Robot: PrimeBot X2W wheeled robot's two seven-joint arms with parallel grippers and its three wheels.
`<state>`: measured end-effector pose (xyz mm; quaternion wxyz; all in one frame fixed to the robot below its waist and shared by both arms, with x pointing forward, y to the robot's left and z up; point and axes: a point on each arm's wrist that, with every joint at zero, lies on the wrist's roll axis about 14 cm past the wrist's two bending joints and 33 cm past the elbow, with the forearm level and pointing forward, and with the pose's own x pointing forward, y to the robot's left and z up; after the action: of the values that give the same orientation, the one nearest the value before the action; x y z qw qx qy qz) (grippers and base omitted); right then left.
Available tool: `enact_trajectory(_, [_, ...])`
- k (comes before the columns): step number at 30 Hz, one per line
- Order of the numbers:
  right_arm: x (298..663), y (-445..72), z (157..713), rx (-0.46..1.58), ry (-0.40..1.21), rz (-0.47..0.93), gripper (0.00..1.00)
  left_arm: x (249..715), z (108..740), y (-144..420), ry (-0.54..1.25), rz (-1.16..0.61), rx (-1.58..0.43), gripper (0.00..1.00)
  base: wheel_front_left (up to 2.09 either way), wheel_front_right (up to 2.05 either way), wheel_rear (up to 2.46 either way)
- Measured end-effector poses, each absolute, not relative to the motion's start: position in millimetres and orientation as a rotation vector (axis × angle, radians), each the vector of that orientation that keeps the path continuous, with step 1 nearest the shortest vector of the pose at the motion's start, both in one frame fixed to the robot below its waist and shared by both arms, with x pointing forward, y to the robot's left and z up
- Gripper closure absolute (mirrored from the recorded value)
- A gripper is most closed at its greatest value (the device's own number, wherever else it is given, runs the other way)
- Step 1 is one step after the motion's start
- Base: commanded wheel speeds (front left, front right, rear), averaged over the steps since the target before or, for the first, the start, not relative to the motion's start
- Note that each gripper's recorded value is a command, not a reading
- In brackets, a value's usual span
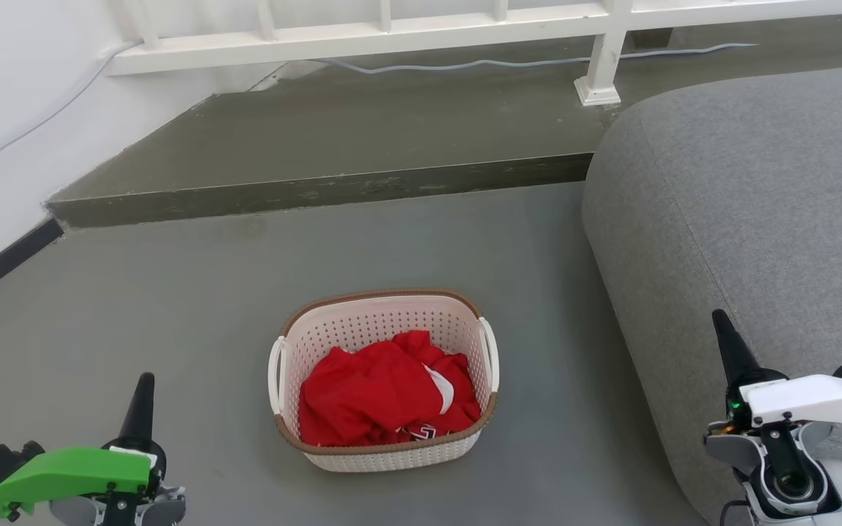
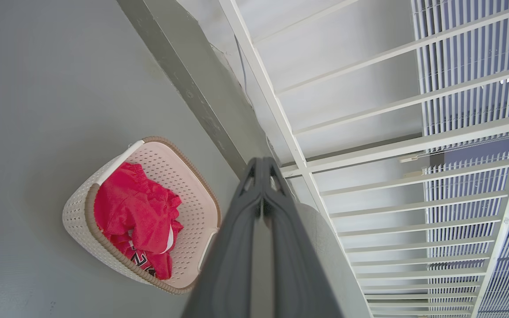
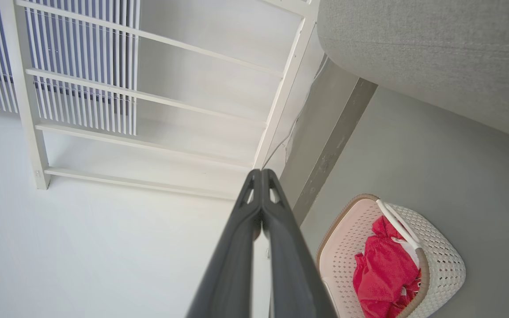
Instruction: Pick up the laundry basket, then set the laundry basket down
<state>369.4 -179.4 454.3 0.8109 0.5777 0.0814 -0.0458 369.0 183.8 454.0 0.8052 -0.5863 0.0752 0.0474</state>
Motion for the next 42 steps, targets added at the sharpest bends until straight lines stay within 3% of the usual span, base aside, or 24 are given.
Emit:
enact_trajectory(27, [372.5, -204.6, 472.7, 1.571, 0.067, -0.109, 1.00, 375.2, 476.1, 188.9, 0.098, 0.056, -1.560, 1.00, 0.00, 0.00, 0.00])
enact_trajectory(42, [373.3, -205.5, 474.2, 1.581, 0.060, -0.108, 1.00, 375.3, 476.8, 189.3, 0.094, 0.057, -1.575, 1.00, 0.00, 0.00, 0.00])
